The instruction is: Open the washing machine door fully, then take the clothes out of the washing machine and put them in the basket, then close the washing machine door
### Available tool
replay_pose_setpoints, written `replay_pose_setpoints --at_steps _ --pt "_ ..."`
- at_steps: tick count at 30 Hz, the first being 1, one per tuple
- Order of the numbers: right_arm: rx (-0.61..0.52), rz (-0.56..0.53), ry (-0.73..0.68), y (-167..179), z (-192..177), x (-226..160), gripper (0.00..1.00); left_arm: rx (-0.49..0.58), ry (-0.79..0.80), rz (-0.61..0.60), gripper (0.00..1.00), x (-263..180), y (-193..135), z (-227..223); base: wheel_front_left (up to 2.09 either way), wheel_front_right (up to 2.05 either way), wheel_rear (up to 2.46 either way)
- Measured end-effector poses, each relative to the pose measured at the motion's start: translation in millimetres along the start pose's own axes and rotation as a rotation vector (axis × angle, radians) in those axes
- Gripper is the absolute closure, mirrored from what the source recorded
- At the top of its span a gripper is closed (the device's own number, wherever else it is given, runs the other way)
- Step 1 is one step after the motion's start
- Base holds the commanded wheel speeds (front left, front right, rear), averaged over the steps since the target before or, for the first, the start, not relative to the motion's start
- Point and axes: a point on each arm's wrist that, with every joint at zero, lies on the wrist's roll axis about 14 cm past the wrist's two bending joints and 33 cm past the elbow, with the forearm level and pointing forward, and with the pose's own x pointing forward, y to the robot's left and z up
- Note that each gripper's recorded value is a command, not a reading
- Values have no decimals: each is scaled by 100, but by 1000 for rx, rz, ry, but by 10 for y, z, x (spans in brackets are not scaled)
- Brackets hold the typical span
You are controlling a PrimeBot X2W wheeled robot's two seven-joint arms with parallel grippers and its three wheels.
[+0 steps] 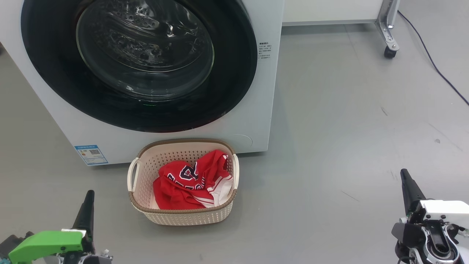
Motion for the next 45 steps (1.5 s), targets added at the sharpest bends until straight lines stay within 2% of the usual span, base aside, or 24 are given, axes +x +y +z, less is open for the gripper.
replay_pose_setpoints --at_steps 45 --pt "2 0 -1 -14 5 -2 100 -1 -2 -5 100 20 -9 12 0 0 0"
